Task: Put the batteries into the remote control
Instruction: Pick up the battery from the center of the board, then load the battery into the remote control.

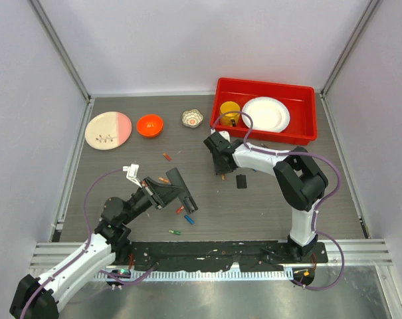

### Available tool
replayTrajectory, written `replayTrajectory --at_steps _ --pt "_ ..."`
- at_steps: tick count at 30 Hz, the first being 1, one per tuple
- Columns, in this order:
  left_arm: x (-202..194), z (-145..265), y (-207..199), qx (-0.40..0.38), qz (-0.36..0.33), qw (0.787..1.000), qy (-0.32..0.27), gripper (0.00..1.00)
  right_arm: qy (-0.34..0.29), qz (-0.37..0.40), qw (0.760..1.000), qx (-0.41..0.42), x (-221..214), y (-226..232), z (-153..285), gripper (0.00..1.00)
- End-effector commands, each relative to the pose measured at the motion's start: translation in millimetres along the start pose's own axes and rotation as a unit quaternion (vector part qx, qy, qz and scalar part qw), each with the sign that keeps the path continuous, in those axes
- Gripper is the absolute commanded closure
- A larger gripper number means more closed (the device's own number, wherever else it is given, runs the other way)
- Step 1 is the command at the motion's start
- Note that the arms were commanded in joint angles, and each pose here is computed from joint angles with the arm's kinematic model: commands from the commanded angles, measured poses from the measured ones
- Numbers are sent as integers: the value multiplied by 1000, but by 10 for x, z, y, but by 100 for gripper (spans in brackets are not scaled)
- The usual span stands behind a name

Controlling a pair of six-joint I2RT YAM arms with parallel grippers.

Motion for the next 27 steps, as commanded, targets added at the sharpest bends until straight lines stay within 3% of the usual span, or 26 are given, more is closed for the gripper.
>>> replayTrajectory --at_steps 1,5,8,12,19,24,27 --pt "-80 44 83 6 3 1000 0 100 28 15 999 -6 -108 -21 -125 80" --pt "-84 41 86 7 5 1000 1 100 18 7 1000 -3 -106 -41 -80 99" --pt "-78 29 95 12 10 1000 0 100 -9 -8 1000 23 -108 -58 45 99" --pt "-38 -29 82 15 14 1000 1 100 -125 7 986 110 -32 117 815 99" --pt "75 -267 69 14 23 1000 -7 100 -252 -8 951 182 -341 172 1806 99" --pt "135 -452 34 -8 30 999 -15 100 -303 -23 925 229 -608 147 2117 99" --pt "151 -556 28 -27 47 998 -17 100 -319 8 916 244 -742 201 2252 99"
Point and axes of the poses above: each gripper's point midway between its finger pads, its own z axis back along the fingers, its own y axis along the line the jaws close on, x = y × z, the point moved 8 cm from there along z, back along the fingers, and after that the axes turned 14 degrees about -z, right-handed, at the moved point
